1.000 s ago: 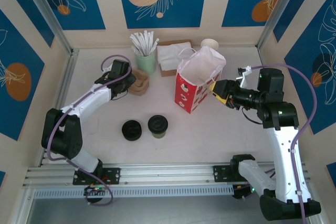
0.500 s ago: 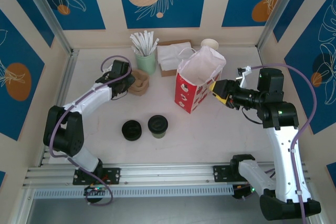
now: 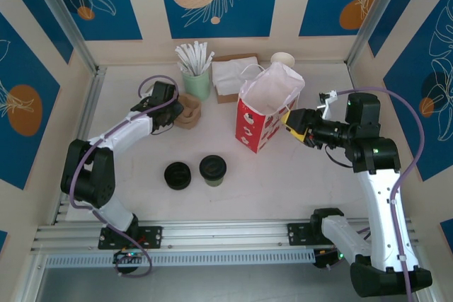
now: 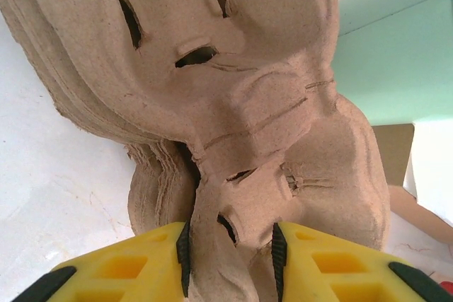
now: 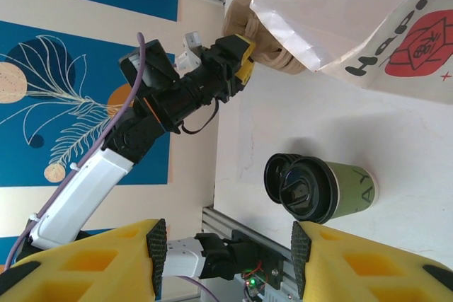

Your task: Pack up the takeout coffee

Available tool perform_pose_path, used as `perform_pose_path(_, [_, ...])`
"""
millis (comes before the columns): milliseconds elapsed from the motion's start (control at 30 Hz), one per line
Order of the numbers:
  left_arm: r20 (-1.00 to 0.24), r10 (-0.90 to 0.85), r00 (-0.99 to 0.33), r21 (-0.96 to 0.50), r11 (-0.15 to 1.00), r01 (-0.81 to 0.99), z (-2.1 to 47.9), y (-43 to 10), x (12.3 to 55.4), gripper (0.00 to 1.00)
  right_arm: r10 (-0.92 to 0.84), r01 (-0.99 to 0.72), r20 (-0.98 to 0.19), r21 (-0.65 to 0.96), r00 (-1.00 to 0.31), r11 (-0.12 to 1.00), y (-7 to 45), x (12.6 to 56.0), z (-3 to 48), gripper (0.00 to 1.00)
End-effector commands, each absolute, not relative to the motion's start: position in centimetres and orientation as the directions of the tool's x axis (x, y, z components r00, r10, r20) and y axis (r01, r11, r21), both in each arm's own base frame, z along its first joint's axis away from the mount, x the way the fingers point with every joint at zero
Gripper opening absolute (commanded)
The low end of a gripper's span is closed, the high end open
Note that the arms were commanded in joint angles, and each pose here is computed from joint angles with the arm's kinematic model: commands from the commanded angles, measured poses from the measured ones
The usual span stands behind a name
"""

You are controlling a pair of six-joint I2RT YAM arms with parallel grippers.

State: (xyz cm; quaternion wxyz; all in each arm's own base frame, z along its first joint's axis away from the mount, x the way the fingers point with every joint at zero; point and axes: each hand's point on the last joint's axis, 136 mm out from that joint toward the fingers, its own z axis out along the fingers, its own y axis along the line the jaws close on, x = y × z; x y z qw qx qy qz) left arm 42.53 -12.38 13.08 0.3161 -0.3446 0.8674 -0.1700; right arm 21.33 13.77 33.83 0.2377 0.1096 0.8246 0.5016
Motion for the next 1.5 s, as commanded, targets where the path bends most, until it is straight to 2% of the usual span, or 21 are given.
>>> perform_pose_path(0, [-0.419, -0.725, -0.547, -0.55, 0.682, -0.483, 13.8, -12.4, 43.4, 0.35, 0.41, -0.069, -0.281, 0.885, -0.868, 0.46, 13.9, 21.1, 33.8, 0.53])
perform_pose_path(500, [-0.407, -0.752, -0.519, -0.6, 0.649, -0.469, 15.5, -12.4, 43.2, 0.15, 0.411, -0.063, -0.273, 0.888, -0.87, 0.456, 13.9, 21.0, 33.7, 0.53])
perform_pose_path(967, [-0.421, -0.776, -0.469, -0.652, 0.619, -0.438, 18.7, -12.0, 43.1, 0.09, 0.412, -0.072, -0.282, 0.887, -0.867, 0.457, 13.9, 20.8, 34.1, 0.53])
perform_pose_path(1233, [-0.466, -0.762, -0.45, -0.677, 0.634, -0.373, 23.2, -11.3, 41.7, 0.06, 0.408, -0.097, -0.304, 0.885, -0.861, 0.455, 13.9, 20.6, 35.0, 0.53])
perform_pose_path(1400, [-0.528, -0.722, -0.447, -0.677, 0.676, -0.292, 27.8, -10.8, 39.6, 0.05, 0.391, -0.18, -0.373, 0.876, -0.841, 0.448, 14.2, 20.2, 36.9, 0.53])
perform_pose_path(1467, [-0.573, -0.663, -0.482, -0.665, 0.72, -0.199, 30.4, -11.5, 39.1, 0.03, 0.38, -0.232, -0.415, 0.867, -0.827, 0.441, 14.3, 20.0, 38.1, 0.53])
